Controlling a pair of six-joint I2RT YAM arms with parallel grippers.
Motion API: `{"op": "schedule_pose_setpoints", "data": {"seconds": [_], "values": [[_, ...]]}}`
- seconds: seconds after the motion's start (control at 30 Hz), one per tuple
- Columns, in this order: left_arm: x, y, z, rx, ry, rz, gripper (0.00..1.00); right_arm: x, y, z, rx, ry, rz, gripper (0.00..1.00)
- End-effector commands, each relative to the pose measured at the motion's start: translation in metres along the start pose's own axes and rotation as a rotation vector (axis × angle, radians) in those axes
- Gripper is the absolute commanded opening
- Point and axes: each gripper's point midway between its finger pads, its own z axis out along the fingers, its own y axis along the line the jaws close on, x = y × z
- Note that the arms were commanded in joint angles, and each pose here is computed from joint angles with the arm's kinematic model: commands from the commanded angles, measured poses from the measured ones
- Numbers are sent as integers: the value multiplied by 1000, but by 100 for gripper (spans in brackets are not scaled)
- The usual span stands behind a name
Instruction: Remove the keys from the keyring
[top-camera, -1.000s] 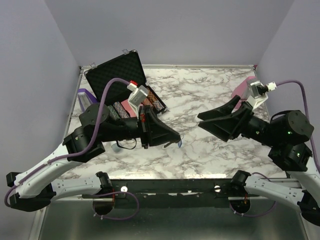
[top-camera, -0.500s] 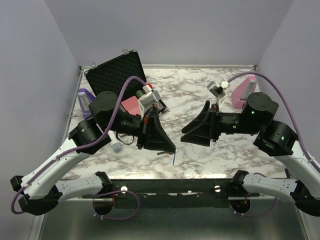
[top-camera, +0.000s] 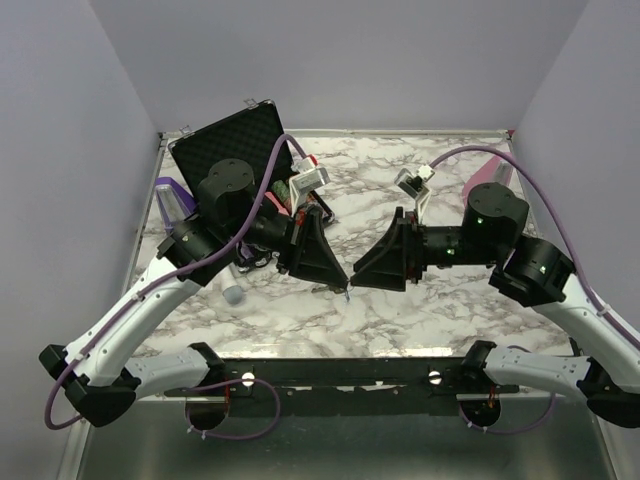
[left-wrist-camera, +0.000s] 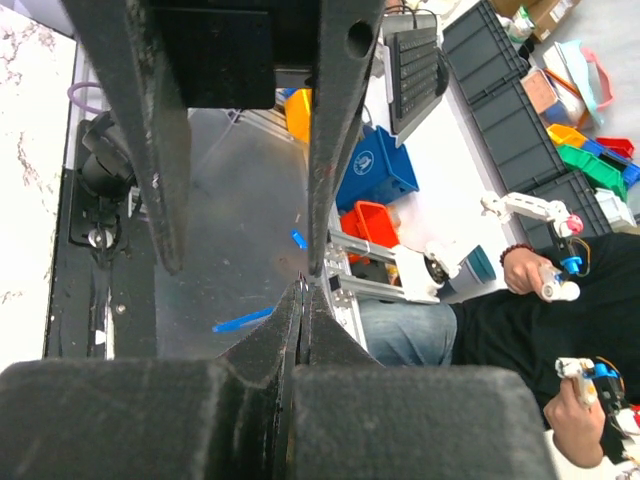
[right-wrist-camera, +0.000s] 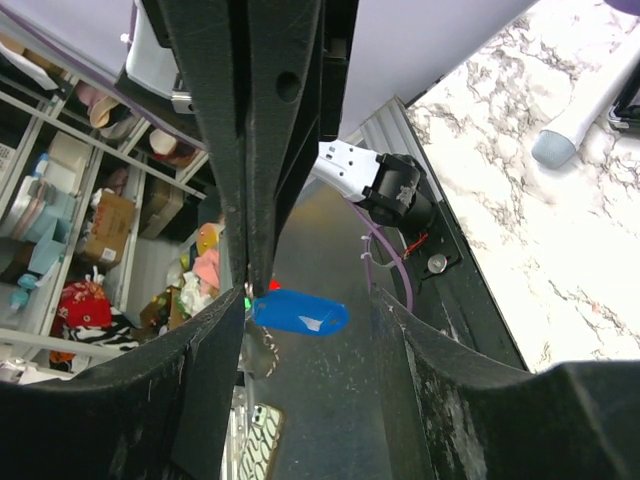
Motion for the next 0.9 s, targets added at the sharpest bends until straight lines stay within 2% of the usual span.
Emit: {"op": "schedule_pose_setpoints", "data": {"seconds": [0.0,0.3,0.47,0.57,0.73,0.87], "values": [[0,-12,-6,90,43,22,0,-2,-1,10,-19,14,16,60],[-2,1,-12,142,71,3,0,-12,7,15,-56,11,19,62],[-1,-4,-16,192,87,50,0,-30,22,7,-64,-60,8,84],[1,-10,-19,222,98,93,0,-41,32,1,-80,-107,-2,89],[-1,-18,-20,252,103,153,0,-53,37,-7,-67,-175,0,87],[-6,-19,-19,266,99,165,0,-48,37,-11,-74,-182,-5,77]]}}
